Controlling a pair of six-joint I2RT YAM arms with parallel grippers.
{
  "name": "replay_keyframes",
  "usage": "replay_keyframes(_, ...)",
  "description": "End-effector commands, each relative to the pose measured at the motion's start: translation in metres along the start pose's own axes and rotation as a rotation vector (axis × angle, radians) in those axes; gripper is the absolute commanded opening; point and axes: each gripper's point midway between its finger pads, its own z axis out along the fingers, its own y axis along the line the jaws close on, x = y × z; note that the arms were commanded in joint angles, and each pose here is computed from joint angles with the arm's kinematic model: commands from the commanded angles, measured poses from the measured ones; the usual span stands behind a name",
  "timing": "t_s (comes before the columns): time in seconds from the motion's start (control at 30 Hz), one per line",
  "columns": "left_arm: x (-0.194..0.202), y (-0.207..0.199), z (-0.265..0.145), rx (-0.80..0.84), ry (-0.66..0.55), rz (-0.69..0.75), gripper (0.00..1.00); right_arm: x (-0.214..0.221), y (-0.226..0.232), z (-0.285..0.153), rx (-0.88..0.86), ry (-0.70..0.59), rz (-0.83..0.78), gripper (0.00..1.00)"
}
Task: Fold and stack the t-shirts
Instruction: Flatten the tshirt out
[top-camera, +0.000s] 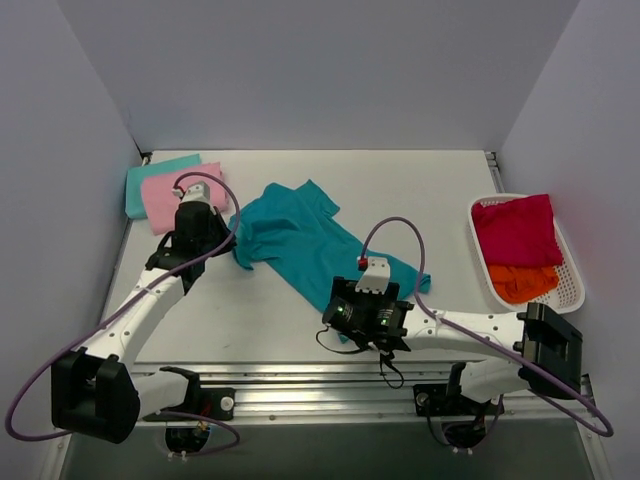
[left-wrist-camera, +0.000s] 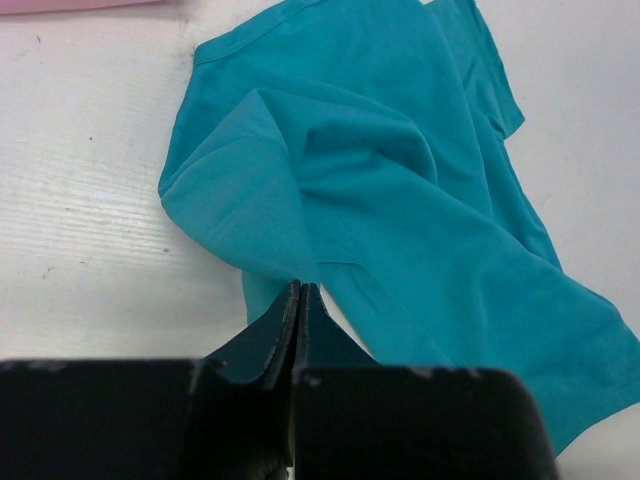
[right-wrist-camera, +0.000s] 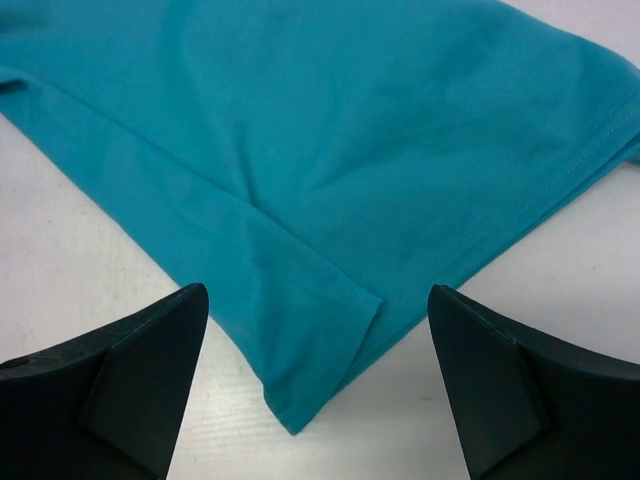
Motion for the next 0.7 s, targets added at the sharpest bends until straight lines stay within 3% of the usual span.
replay_keyframes(0.0, -0.03, -0.024, -0.006, 0.077, -0.114, -0.023, 0.02, -0.011, -0.007, 0.014, 0.049, -0.064, 0.003, 0.86)
replay_keyframes(0.13, -0.024, -0.026, 0.001, 0.076, -0.095, -0.016, 0.02, 0.015, -0.009, 0.046, 0.046, 0.003, 0.032, 0.7)
replay_keyframes(0.27, -0.023, -0.026, 0.004, 0.073, -0.094, -0.012, 0.02, 0.037, -0.01, 0.059, 0.073, 0.049, -0.002, 0.67)
replay_keyframes(0.57, -0.02, -0.024, 0.012, 0.059, -0.087, -0.005, 0.02, 0.041, -0.007, 0.062, 0.062, 0.058, 0.007, 0.61)
replay_keyframes(0.67, -0.02, -0.024, 0.014, 0.057, -0.083, -0.006, 0.02, 0.042, -0.008, 0.061, 0.065, 0.064, 0.007, 0.54)
